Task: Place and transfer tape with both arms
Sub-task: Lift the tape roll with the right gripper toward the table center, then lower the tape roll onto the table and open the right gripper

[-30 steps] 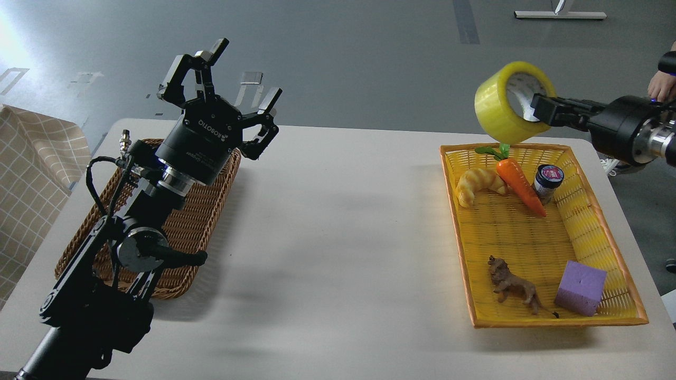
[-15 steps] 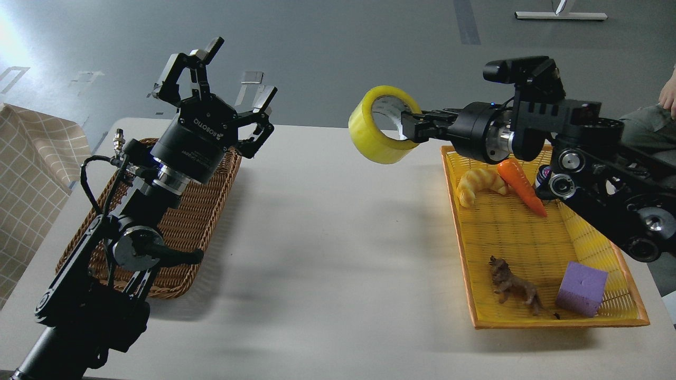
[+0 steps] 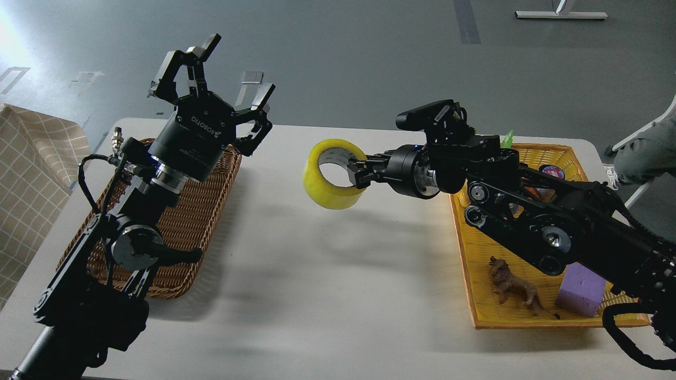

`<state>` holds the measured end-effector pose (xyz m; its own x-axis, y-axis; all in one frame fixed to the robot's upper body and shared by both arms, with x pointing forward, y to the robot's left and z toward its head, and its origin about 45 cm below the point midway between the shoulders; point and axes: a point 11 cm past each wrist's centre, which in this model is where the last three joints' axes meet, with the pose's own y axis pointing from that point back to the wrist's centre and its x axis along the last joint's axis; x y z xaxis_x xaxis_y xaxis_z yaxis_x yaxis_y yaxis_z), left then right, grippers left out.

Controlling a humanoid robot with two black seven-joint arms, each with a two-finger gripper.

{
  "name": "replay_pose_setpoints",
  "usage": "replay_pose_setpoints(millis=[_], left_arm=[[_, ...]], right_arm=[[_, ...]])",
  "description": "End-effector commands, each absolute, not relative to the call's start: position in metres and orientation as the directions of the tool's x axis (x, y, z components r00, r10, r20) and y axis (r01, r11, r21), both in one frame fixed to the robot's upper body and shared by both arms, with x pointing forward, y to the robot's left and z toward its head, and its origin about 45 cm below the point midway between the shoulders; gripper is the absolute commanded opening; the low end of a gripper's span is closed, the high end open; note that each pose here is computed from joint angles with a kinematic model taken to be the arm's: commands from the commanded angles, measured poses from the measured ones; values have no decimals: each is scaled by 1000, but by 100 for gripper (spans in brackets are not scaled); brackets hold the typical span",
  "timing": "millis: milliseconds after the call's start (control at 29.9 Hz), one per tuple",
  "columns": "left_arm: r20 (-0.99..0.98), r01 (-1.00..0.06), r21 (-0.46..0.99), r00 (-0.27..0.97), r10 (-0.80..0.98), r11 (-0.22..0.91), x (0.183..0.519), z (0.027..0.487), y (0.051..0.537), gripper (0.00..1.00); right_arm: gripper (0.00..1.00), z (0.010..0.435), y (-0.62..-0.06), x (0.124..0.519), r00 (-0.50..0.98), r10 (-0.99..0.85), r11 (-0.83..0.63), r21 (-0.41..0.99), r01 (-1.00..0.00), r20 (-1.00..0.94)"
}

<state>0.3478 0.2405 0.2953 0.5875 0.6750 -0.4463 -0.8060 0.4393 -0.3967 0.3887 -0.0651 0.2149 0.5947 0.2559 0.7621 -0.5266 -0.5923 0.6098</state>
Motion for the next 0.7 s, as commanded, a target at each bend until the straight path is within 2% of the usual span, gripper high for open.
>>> replay_pose_setpoints(millis=[0, 368, 668], left_arm=[[-441, -808, -398, 585, 681, 436, 348, 296, 244, 100], [-444, -809, -405, 582, 681, 427, 348, 298, 246, 100], [-444, -810, -404, 581, 683, 426, 347, 297, 246, 100]], right_arm=[[4, 203, -60, 384, 601, 272, -585, 625, -517, 751], [2, 170, -54, 365, 622, 315, -567, 668, -482, 717], [1, 163, -57, 364, 631, 318, -557, 678, -480, 707]])
